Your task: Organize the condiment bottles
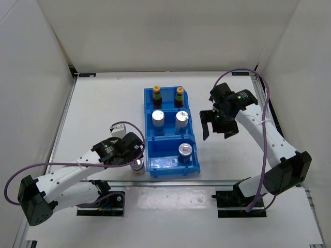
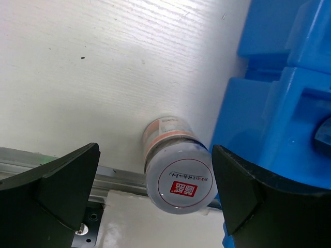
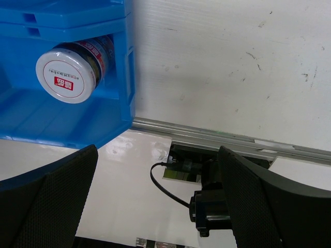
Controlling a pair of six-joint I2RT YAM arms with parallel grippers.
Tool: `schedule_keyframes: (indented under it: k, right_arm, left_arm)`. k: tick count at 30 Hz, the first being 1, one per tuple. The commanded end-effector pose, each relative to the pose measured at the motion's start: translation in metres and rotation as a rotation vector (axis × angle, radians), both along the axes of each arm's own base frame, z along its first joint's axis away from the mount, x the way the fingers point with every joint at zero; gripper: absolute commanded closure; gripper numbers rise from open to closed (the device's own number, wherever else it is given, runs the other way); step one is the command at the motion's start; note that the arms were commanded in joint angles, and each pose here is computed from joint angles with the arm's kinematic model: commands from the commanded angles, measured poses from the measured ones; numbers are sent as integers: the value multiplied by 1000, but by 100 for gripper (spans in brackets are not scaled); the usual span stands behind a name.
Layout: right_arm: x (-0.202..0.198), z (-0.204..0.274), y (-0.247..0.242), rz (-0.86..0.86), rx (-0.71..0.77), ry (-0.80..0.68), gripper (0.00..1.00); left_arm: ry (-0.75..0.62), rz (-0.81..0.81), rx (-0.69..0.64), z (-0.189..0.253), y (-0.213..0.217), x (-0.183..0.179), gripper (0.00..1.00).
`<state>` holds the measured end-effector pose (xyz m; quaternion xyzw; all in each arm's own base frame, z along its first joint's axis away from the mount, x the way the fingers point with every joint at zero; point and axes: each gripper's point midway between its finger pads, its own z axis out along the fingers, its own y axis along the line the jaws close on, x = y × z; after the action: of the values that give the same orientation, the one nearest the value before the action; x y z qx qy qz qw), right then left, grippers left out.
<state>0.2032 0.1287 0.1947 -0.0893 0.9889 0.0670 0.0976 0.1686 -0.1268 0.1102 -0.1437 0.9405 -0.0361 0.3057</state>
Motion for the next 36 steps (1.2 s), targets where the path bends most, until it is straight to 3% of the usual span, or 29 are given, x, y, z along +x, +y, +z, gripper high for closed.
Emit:
schedule_keyframes:
  k: [1,8,16,22,34,36]
  right_arm:
    - [4,4,4,16,21,-18,0]
    - [4,4,4,16,21,-18,0]
    - [4,2,5,18,29,-14,0]
    - [5,-2,8,20,39,-14,0]
    - [1,-15,14,20,63,29,0]
    - [0,-13,14,21,67,21,0]
  left_arm:
    - [20,-3,2,-5,-3,1,0]
    - [116,-37,-17,-35,-14,-11,0]
    - [133,-55,-28,-39,-21,-9,4]
    - [117,-112,-102,-16,-39,-6,9]
    - [196,-138,-198,-17,-50,-24,7]
    - [193,-144,-212,-14,-51,-25,11]
